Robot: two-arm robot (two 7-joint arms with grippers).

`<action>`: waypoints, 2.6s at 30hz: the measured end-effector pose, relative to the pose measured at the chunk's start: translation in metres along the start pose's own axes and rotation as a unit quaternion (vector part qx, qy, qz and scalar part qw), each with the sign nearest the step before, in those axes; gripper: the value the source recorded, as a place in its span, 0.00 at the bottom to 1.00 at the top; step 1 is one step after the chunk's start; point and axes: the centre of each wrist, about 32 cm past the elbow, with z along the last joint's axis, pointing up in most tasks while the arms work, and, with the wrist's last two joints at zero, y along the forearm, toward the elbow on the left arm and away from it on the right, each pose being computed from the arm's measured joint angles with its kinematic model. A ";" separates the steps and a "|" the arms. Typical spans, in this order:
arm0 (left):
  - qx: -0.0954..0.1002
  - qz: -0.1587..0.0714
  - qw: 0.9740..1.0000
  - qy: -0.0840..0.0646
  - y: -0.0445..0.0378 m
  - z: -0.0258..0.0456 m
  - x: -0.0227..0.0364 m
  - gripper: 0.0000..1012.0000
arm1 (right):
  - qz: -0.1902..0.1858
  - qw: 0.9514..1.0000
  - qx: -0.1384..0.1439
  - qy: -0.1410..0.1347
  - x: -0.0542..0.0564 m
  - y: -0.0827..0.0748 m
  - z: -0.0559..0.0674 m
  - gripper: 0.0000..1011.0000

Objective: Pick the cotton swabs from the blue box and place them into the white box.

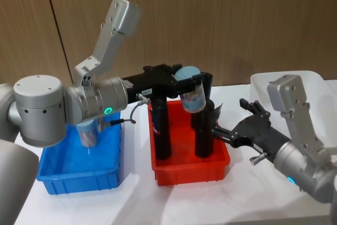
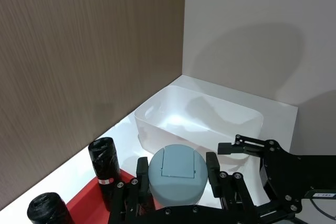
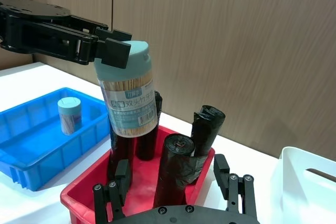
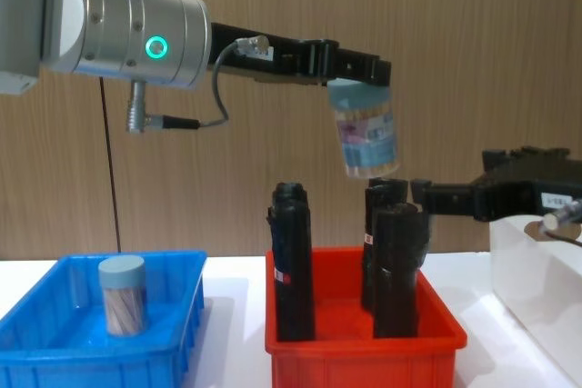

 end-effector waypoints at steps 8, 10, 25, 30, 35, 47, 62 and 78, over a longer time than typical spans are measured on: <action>0.000 0.000 1.000 0.000 0.0000 0.0002 0.0000 0.66 | 0.012 1.000 -0.008 0.009 0.002 0.012 0.006 0.99; 0.000 -0.001 1.000 0.000 0.0000 0.0002 0.0000 0.66 | 0.015 1.000 -0.009 0.012 0.002 0.015 0.008 0.99; 0.000 -0.001 1.000 0.000 0.0000 0.0002 0.0000 0.66 | 0.040 0.999 -0.005 0.029 0.001 0.026 0.021 0.99; 0.000 -0.001 1.000 0.000 0.0000 0.0002 0.0000 0.66 | 0.047 0.998 -0.003 0.032 -0.001 0.028 0.024 0.99; 0.000 0.000 1.000 0.000 0.0000 0.0002 0.0000 0.66 | 0.053 0.998 -0.001 0.033 -0.003 0.030 0.027 0.99; 0.000 0.000 1.000 0.000 0.0000 0.0002 0.0000 0.66 | 0.060 0.998 -0.002 0.035 -0.005 0.038 0.029 0.99; 0.000 0.000 1.000 0.000 0.0000 0.0002 0.0000 0.66 | 0.060 0.998 -0.006 0.033 -0.009 0.051 0.029 0.99; 0.000 0.000 1.000 0.000 0.0000 0.0002 0.0000 0.66 | 0.055 0.998 -0.004 0.033 -0.008 0.061 0.029 0.66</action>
